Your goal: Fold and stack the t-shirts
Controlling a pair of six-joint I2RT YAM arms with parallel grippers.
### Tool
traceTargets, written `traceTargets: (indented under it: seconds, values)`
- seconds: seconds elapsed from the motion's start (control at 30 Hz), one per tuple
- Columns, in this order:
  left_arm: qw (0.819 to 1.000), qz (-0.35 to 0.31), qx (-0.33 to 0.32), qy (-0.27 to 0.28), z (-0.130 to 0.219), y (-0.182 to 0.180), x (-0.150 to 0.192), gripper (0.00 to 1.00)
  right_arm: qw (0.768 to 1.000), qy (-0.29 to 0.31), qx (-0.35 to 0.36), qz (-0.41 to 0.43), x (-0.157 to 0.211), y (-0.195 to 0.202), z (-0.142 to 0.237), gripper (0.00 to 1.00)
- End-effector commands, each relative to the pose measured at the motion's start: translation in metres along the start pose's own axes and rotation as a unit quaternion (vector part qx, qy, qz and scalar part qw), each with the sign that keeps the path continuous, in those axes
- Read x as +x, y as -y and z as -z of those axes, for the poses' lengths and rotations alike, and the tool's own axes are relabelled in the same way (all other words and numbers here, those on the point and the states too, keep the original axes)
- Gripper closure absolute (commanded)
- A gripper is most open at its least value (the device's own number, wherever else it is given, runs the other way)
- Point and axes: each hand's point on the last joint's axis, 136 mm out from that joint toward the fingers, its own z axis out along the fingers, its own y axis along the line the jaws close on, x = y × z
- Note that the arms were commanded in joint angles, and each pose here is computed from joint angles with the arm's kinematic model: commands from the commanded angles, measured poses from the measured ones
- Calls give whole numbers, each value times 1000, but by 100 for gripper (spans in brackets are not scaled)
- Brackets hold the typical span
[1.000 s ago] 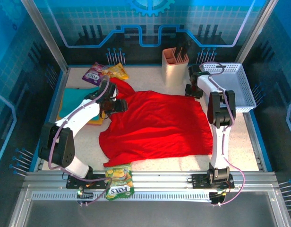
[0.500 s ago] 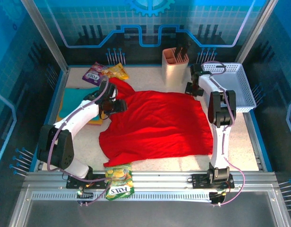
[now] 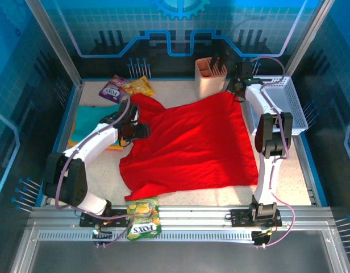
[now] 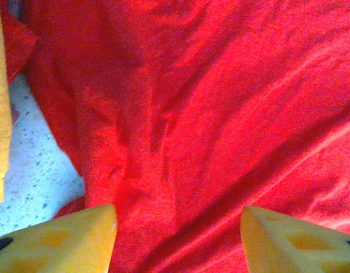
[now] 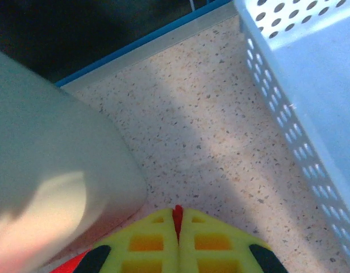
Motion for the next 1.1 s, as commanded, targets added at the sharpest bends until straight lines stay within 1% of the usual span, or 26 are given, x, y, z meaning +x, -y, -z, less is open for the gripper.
traceTargets:
  seconds: [0.0,0.07,0.1,0.13,0.17,0.23,0.27,0.33,0.4,0.43,0.53,0.57,0.63,0.7,0.8,0.87,0.93,1.07]
  values:
    - [1000,-10,-19,-3,6,-9,9,39,999,26,13,-36,-24,12,-8,100]
    - [1000,-7,-21,-11,3,-10,13,38,999,13,9,-38,-23,13,-14,100]
    - [1000,-6,-19,-15,2,-10,15,38,999,6,10,-37,-22,14,-16,94]
    - [1000,-3,-18,-21,-1,-10,18,38,999,-5,13,-35,-20,15,-17,82]
    - [999,-1,-17,-28,-5,-11,21,38,999,-15,11,-31,-18,14,-16,67]
    - [999,4,-10,-41,-11,-9,26,38,1000,-21,4,-21,-16,10,-12,50]
    - [999,6,-6,-46,-14,-7,29,38,1000,-22,0,-16,-14,9,-9,44]
    - [998,9,0,-55,-22,-4,33,38,1000,-24,-18,-7,-12,3,0,36]
    - [998,6,1,-64,-30,0,37,38,999,-26,-33,2,-9,-1,14,30]
    - [998,4,1,-68,-35,2,39,38,999,-30,-39,10,-4,-3,20,29]
    - [997,-1,-1,-83,-54,6,42,38,997,-34,-58,40,10,-12,49,20]
    - [996,-3,-4,-90,-61,6,42,38,996,-36,-63,49,18,-15,59,14]
    - [995,-8,-13,-99,-75,5,40,38,995,-38,-76,58,34,-19,76,0]
    - [994,-13,-23,-108,-86,4,36,38,993,-40,-92,58,51,-19,95,0]
    - [992,-18,-40,-117,-100,2,30,38,990,-64,-108,58,87,-14,116,0]
    - [992,-19,-49,-118,-107,0,24,38,991,-81,-82,67,113,1,131,0]
    - [991,-20,-53,-121,-113,-2,18,38,990,-91,-71,75,136,13,142,0]
    - [991,-22,-65,-118,-117,-9,2,38,991,-98,-40,77,175,44,159,0]
